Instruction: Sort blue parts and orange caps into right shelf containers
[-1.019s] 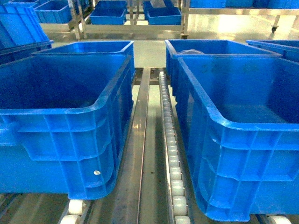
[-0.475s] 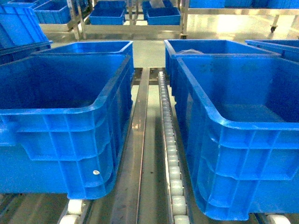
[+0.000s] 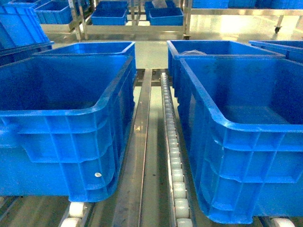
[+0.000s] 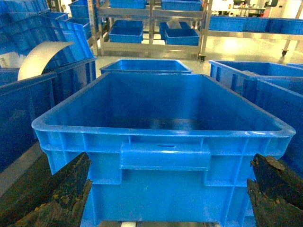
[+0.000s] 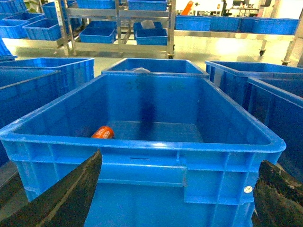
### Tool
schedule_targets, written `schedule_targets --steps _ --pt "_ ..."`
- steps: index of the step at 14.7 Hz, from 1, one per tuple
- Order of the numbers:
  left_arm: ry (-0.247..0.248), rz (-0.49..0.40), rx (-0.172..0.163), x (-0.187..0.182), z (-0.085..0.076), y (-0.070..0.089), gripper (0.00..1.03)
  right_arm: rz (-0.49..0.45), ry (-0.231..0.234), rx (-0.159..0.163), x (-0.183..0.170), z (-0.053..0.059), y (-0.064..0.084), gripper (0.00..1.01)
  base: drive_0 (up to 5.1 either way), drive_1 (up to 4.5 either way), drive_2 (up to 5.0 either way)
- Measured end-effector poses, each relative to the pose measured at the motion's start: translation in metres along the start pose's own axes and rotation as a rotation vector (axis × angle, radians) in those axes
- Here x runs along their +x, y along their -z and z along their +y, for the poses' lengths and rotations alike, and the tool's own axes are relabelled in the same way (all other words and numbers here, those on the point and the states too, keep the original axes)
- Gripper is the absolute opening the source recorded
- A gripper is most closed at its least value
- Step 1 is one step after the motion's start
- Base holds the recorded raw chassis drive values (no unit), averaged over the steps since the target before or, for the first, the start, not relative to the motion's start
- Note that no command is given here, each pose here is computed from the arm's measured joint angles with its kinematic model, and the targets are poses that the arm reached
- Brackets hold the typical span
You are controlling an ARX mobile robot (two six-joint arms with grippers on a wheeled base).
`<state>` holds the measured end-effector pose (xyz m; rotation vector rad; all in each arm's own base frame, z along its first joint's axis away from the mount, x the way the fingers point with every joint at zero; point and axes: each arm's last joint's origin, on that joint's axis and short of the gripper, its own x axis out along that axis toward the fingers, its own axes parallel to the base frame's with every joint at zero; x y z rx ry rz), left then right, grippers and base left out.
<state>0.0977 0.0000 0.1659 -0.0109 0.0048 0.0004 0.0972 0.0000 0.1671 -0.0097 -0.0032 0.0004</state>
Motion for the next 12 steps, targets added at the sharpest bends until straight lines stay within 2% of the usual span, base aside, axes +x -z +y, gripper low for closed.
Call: schedule_targets --steps 12 --pt "0.0 0.0 0.0 0.0 0.0 0.0 0.98 0.0 0.0 0.0 0.0 0.0 0.0 0.98 0.0 0.0 0.0"
